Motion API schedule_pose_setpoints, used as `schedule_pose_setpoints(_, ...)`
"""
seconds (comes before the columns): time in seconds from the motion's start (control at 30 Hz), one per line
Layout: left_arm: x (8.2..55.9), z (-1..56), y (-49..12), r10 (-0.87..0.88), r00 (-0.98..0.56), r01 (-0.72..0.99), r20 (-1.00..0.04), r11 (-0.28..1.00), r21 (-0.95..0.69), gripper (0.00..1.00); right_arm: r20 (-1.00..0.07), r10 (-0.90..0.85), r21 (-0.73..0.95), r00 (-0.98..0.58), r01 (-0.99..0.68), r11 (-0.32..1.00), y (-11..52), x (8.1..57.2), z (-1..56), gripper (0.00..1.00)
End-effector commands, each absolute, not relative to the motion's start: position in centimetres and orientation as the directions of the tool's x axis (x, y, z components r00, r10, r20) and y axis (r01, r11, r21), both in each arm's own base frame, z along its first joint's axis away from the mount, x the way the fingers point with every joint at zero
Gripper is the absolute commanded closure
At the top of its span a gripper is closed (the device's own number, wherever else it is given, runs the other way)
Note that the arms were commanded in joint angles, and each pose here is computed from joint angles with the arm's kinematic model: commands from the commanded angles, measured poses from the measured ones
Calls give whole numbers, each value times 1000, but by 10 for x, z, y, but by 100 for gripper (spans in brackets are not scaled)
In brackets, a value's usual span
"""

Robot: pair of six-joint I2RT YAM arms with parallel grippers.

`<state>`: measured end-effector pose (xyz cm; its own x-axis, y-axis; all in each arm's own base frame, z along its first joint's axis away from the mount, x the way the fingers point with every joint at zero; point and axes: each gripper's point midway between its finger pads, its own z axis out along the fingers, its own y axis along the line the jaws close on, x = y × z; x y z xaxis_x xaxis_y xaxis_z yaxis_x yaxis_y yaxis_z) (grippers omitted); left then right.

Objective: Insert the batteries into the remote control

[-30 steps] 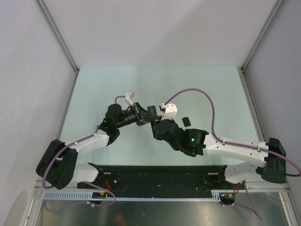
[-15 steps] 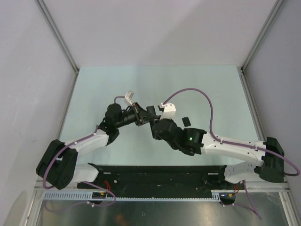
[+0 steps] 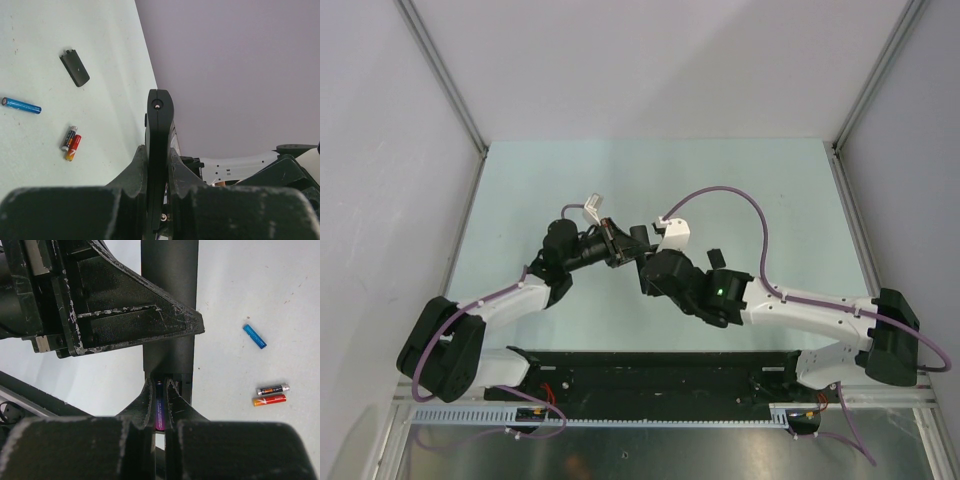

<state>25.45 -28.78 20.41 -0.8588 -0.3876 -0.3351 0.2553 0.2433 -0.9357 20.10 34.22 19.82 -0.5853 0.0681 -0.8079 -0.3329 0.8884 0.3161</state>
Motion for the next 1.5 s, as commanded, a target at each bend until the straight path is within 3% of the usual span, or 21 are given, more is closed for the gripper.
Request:
schedule_pose_setpoints(0.0, 248, 339, -287, -503, -742, 522, -442, -20, -853, 100, -671, -81, 328, -737, -393, 859, 348, 156, 150, 100)
schedule_pose_setpoints(0.13, 248, 329, -287, -507, -763, 481, -402, -28, -876, 100, -685, -60, 325, -726, -378, 867, 343, 162, 158, 99)
schedule_pose_setpoints(0.3, 249, 324, -286, -515, -781, 441, -354, -53, -896, 100, -693, -52, 318, -719, -370, 873, 343, 167, 164, 87)
schedule_pose_setpoints(1.47, 250, 304, -286, -514, -788, 410, -338, -28, -912, 100, -774, 69, 327, -629, -304, 895, 336, 194, 227, 59)
